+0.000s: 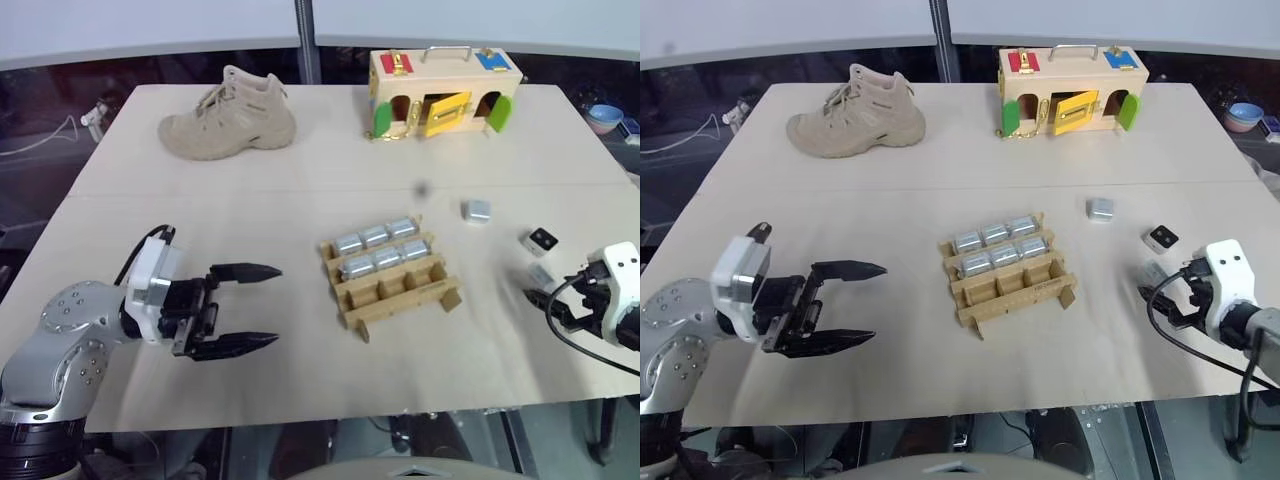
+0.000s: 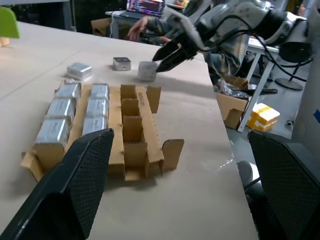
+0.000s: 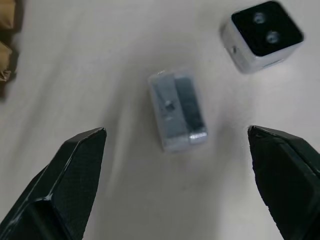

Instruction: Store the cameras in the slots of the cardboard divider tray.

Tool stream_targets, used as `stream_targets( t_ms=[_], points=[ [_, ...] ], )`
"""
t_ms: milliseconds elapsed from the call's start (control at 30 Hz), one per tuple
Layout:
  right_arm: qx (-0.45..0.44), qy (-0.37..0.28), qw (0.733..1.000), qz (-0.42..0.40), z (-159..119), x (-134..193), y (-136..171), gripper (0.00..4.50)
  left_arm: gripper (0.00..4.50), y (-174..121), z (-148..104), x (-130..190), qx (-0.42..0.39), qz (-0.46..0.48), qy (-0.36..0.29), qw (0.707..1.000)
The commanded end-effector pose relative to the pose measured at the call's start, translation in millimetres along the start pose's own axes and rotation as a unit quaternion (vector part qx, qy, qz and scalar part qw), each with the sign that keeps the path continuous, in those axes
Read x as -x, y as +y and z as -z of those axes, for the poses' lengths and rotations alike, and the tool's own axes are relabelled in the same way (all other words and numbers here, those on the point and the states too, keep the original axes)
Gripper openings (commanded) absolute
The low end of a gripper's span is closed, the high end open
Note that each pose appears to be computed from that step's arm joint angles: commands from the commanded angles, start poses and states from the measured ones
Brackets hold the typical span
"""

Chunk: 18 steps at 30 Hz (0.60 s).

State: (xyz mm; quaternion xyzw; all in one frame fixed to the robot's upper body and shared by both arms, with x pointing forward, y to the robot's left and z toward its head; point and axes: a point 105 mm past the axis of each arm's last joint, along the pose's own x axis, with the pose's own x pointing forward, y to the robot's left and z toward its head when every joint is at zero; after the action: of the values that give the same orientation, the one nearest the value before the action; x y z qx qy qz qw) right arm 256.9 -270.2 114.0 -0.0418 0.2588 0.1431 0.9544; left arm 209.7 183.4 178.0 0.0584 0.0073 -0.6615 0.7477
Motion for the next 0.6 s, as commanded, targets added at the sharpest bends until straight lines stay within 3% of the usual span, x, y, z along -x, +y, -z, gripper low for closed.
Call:
stream_targets(
  t_ms=[33,200,233,267,300,367,500,600],
  points=[
    [0.012,0.003,1.0,0.008,-9,-3,-4,4.5,4.44,-8,-6,-2,-0.014,0.025,0.006,1.0],
    [0.014,0.005,1.0,0.004,-18,-10,-4,4.5,4.44,-9,-6,-2,-0.016,0.022,0.002,1.0],
    [0.014,0.005,1.0,0.004,-19,-11,-3,3.98,4.5,-8,-7,-2,-0.017,0.019,0.0,1.0],
    [0.015,0.006,1.0,0.002,-20,-11,-2,3.98,4.5,-8,-7,-2,-0.018,0.017,-0.001,1.0],
    [0.017,0.008,1.0,0.0,-21,-12,-1,3.27,4.5,-7,-7,-2,-0.02,0.012,-0.001,1.0],
    [0.022,0.012,1.0,0.001,-23,-11,1,2.74,4.5,-6,-7,-1,-0.021,0.008,0.0,1.0],
    [0.028,0.011,1.0,-0.005,-28,-9,6,0.85,4.5,-7,-7,-4,-0.023,0.0,-0.004,1.0],
    [0.067,-0.006,0.997,-0.028,-39,-6,16,0.69,4.5,-6,-7,-5,-0.025,-0.008,-0.007,1.0]
  ],
)
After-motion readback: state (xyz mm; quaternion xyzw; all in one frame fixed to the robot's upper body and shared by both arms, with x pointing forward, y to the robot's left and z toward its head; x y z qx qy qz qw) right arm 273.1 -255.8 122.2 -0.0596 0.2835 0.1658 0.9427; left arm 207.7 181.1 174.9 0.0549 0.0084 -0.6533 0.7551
